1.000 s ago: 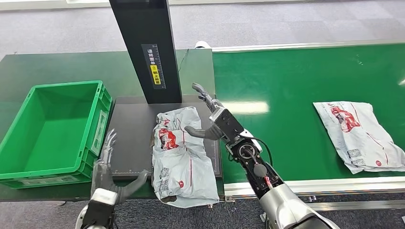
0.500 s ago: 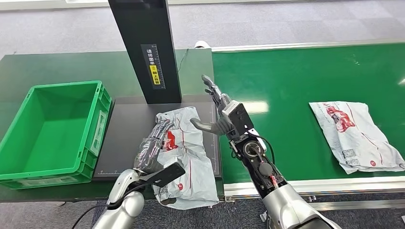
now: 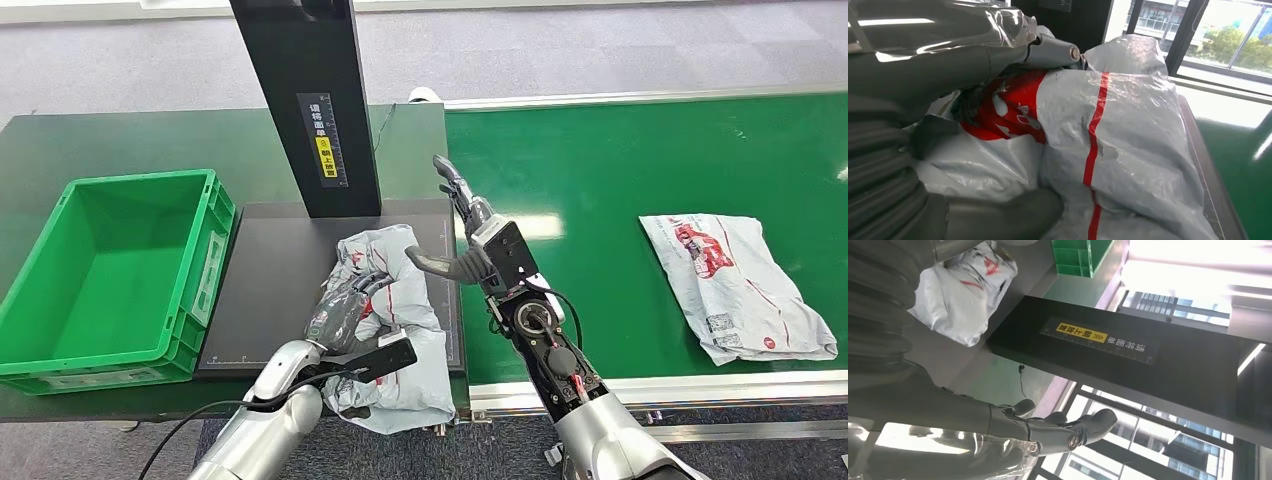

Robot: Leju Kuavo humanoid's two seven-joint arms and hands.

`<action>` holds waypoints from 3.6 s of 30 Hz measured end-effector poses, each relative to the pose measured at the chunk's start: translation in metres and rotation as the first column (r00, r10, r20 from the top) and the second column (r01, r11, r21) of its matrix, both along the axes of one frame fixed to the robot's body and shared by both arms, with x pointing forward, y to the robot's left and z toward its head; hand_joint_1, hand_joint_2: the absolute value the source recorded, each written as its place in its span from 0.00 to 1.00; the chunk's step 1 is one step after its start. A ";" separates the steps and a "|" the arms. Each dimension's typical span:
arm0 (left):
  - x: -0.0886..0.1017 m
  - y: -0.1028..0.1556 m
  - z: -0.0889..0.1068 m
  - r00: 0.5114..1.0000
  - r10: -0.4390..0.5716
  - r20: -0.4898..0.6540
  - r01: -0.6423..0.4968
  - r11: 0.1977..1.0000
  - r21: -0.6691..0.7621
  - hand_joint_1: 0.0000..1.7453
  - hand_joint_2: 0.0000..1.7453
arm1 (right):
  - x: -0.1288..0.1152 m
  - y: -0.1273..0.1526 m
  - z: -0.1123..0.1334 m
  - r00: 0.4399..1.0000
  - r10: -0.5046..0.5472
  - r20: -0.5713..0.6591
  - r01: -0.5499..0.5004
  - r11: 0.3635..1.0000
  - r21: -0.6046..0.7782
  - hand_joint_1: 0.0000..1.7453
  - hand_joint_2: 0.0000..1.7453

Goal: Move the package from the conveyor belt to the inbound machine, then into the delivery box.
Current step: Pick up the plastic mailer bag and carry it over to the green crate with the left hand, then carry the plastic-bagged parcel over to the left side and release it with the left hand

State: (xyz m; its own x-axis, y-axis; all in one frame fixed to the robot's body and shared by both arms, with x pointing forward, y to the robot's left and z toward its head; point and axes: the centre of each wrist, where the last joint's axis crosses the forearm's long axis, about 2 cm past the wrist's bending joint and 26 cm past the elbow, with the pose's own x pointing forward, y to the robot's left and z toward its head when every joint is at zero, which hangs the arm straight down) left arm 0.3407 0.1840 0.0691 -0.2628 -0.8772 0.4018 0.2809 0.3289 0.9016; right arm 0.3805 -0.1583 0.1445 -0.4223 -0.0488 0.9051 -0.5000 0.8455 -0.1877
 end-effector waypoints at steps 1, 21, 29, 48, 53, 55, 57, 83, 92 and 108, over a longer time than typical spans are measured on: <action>0.000 0.000 0.000 1.000 -0.001 -0.003 0.001 1.000 0.002 1.00 1.00 | 0.000 -0.001 -0.001 1.000 -0.002 0.000 0.002 1.000 -0.001 0.00 1.00; -0.008 0.017 0.018 0.867 0.125 0.482 0.063 0.933 -0.354 1.00 1.00 | -0.006 -0.017 -0.005 0.999 -0.034 0.013 0.034 0.999 -0.010 0.00 1.00; -0.016 0.038 0.055 0.618 0.126 0.776 0.154 0.949 -0.276 1.00 1.00 | -0.006 -0.019 -0.005 0.999 -0.037 0.011 0.037 0.999 -0.005 0.00 1.00; 0.036 0.229 0.099 0.406 0.526 0.748 -0.520 0.806 -0.284 1.00 1.00 | -0.006 -0.019 -0.006 0.998 -0.052 0.036 0.052 0.999 -0.010 0.00 1.00; 0.026 0.271 0.088 0.347 0.654 0.672 -0.641 0.689 -0.339 1.00 1.00 | -0.007 -0.016 -0.005 0.998 -0.047 0.039 0.047 0.999 -0.010 0.00 1.00; 0.020 0.282 0.084 0.324 0.687 0.651 -0.671 0.652 -0.353 1.00 1.00 | -0.007 -0.015 -0.005 0.998 -0.045 0.039 0.045 0.999 -0.010 0.00 1.00; 0.017 0.288 0.081 0.308 0.713 0.630 -0.690 0.624 -0.368 1.00 1.00 | -0.007 -0.015 -0.005 0.998 -0.042 0.039 0.043 0.999 -0.011 0.00 1.00; 0.020 0.257 0.045 0.277 0.863 0.422 -0.523 0.504 -0.688 0.00 0.50 | -0.004 -0.011 -0.002 0.999 -0.018 0.048 0.021 0.999 -0.048 0.00 1.00; 0.011 0.247 0.075 0.191 0.842 0.504 -0.367 0.537 -0.759 0.00 1.00 | -0.001 -0.007 0.001 0.999 -0.006 0.052 0.009 0.999 -0.048 0.00 1.00; -0.007 0.205 0.100 0.195 0.867 0.458 -0.075 0.479 -0.875 0.00 1.00 | 0.002 -0.006 0.000 0.999 0.001 0.040 0.002 0.998 -0.063 0.00 1.00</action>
State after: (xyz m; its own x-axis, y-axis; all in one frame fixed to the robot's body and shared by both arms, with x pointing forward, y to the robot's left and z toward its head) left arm 0.3335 0.3888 0.1695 -0.3785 -0.5933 0.7105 -0.8517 0.5237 -0.0163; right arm 0.3827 -0.1639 0.1440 -0.4585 0.0080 0.8887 -0.4903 0.8317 -0.2605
